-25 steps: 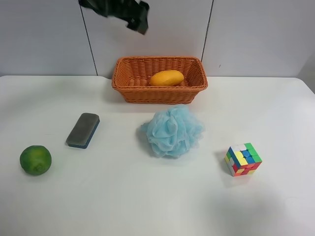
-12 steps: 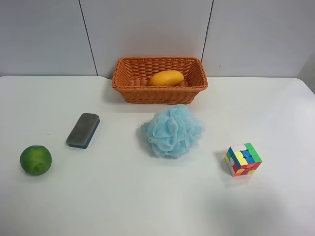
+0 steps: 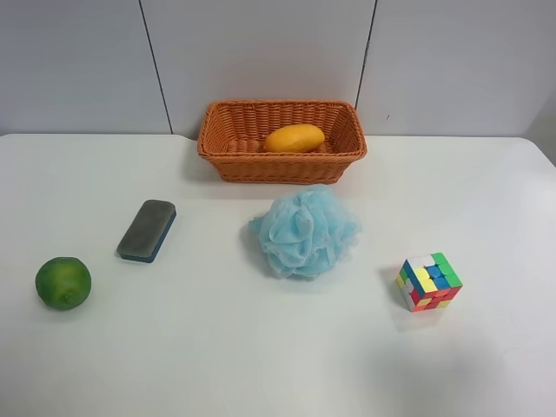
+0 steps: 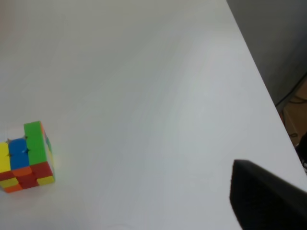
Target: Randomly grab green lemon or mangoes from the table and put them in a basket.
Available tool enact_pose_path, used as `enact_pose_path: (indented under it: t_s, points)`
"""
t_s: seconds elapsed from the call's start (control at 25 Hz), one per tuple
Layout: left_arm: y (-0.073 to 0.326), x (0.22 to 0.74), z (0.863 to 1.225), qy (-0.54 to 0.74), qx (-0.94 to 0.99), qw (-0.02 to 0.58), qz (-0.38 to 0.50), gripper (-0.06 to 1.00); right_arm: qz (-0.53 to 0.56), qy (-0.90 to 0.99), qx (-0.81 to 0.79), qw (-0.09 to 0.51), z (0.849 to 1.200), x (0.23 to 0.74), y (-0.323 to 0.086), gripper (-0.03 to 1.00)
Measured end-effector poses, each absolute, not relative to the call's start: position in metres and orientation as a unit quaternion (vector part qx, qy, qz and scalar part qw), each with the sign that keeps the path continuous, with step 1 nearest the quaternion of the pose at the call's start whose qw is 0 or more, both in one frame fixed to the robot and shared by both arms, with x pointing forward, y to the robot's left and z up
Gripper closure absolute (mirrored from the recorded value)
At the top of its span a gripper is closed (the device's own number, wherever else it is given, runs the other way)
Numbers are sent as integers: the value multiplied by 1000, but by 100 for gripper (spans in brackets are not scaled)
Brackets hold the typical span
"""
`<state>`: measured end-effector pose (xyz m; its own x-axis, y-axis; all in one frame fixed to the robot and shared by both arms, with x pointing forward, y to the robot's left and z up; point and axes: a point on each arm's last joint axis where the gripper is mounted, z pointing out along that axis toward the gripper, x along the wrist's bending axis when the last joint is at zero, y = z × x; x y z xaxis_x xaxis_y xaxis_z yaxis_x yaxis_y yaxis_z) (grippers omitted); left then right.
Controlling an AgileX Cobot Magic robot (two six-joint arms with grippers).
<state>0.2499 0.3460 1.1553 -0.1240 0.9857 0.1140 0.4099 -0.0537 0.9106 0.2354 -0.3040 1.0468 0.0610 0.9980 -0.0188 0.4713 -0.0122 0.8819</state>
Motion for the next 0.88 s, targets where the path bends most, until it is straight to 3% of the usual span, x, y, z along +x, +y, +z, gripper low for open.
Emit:
enact_pose_path:
  t_s: [0.24,0.52,0.72,0.88]
  points:
    - [336,214,1105,660,524,347,411,-5,346,591,621,380,1047,235,-304,0]
    - [313,219,1059,705,520,345,337,-5,346,591,621,380,1047,235,-304,0]
    - [310,220,1057,710,513,319,363,-5,346,591,621,380,1047,235,-304,0]
    - [308,224,1058,695,517,338,367,-5,346,591,621,380,1047,235,-304,0]
